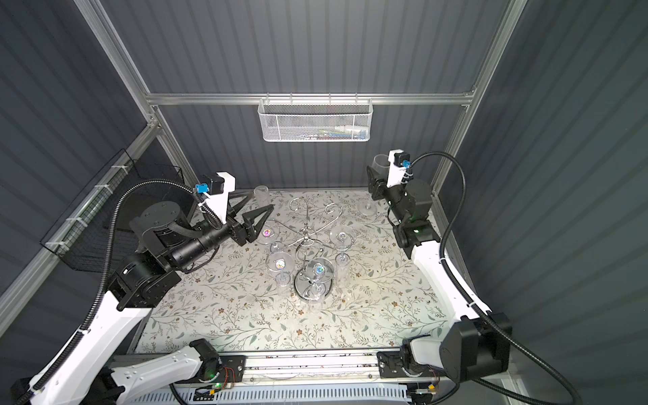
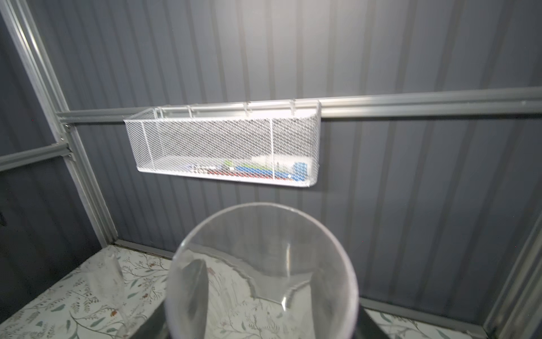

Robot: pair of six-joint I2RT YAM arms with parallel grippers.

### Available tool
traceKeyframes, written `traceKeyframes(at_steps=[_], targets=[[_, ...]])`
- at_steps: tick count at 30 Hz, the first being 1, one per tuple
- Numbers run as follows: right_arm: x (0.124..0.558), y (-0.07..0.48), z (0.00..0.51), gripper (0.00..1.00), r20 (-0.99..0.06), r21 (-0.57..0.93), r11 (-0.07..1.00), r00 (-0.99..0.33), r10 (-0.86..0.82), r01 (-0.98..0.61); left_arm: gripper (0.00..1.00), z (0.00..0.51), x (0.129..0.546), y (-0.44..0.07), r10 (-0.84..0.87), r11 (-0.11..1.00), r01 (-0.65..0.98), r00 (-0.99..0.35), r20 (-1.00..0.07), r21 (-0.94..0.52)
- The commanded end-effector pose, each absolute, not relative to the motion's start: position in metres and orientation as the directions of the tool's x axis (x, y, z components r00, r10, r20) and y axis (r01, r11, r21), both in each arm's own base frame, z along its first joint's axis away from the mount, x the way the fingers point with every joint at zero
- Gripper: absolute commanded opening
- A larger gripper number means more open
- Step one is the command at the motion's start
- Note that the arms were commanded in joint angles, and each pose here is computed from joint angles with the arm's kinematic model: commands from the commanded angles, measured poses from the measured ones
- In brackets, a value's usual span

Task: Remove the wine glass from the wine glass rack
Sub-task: 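Lower the glass onto the table near the far corner with the right gripper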

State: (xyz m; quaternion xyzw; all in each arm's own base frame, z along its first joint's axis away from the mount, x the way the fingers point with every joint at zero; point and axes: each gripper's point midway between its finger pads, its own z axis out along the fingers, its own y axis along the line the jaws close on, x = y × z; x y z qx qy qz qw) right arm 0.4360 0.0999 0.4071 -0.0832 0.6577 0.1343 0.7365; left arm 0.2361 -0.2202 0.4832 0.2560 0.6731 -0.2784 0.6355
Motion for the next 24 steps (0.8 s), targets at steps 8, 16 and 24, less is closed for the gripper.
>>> traceKeyframes(at_steps=[8, 16, 24], targets=[[0.476, 0.077, 0.338, 0.46, -0.983, 0.058, 0.982, 0.162, 0.088, -0.18, 0.72, 0.455, 0.241, -0.21, -0.037, 0.758, 0.643, -0.128, -0.991, -0.111], [0.51, 0.071, 0.292, 0.47, -0.988, 0.026, 0.994, 0.149, 0.042, -0.104, 0.71, 0.453, 0.246, -0.195, -0.074, 0.808, 0.575, -0.12, -0.99, -0.13], [0.534, 0.063, 0.262, 0.48, -0.992, -0.029, 0.999, 0.122, -0.025, -0.032, 0.72, 0.443, 0.252, -0.198, -0.05, 0.819, 0.561, -0.137, -0.989, -0.119]])
